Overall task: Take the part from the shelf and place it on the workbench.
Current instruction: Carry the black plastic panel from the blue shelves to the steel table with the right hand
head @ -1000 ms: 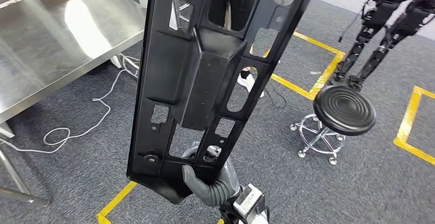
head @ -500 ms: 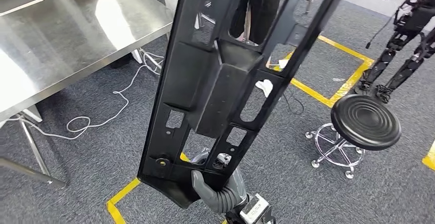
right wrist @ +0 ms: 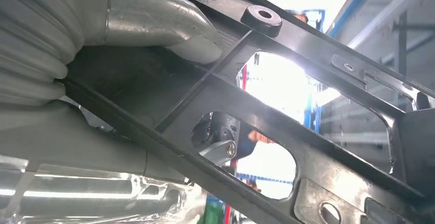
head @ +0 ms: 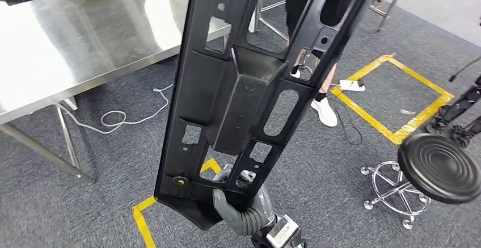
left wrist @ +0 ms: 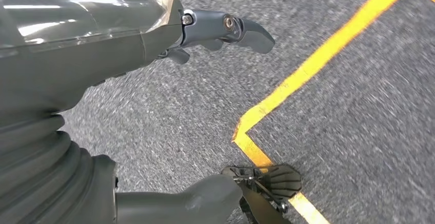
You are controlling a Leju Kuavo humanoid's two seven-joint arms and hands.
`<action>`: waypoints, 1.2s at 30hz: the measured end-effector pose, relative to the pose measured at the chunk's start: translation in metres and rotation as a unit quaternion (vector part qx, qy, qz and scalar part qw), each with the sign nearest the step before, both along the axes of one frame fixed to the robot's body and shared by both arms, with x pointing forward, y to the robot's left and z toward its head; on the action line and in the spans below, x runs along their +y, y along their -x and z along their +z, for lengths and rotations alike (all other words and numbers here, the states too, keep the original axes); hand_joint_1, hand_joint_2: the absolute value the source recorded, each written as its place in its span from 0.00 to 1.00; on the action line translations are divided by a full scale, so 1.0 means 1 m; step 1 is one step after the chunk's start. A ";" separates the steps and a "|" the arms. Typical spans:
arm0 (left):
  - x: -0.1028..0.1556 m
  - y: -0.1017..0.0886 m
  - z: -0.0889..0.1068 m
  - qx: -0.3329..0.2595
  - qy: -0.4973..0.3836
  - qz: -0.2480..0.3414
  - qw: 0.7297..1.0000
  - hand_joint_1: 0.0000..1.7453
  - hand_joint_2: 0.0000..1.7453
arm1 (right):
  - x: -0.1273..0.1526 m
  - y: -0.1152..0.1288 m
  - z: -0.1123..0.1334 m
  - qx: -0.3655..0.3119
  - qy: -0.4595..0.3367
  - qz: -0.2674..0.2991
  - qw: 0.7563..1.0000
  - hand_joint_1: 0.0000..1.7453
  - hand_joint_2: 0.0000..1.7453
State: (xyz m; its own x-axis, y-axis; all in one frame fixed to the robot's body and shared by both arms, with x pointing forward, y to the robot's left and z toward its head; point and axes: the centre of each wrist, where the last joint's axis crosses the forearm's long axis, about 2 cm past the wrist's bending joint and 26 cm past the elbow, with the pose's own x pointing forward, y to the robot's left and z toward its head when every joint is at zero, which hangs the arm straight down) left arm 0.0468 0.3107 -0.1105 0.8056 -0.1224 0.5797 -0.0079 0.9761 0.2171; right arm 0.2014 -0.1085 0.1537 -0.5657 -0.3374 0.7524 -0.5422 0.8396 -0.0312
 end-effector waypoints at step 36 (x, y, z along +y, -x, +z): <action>-0.001 0.002 0.000 -0.024 0.012 0.037 0.999 0.00 1.00 | -0.008 -0.002 -0.011 0.004 0.000 -0.004 1.000 1.00 1.00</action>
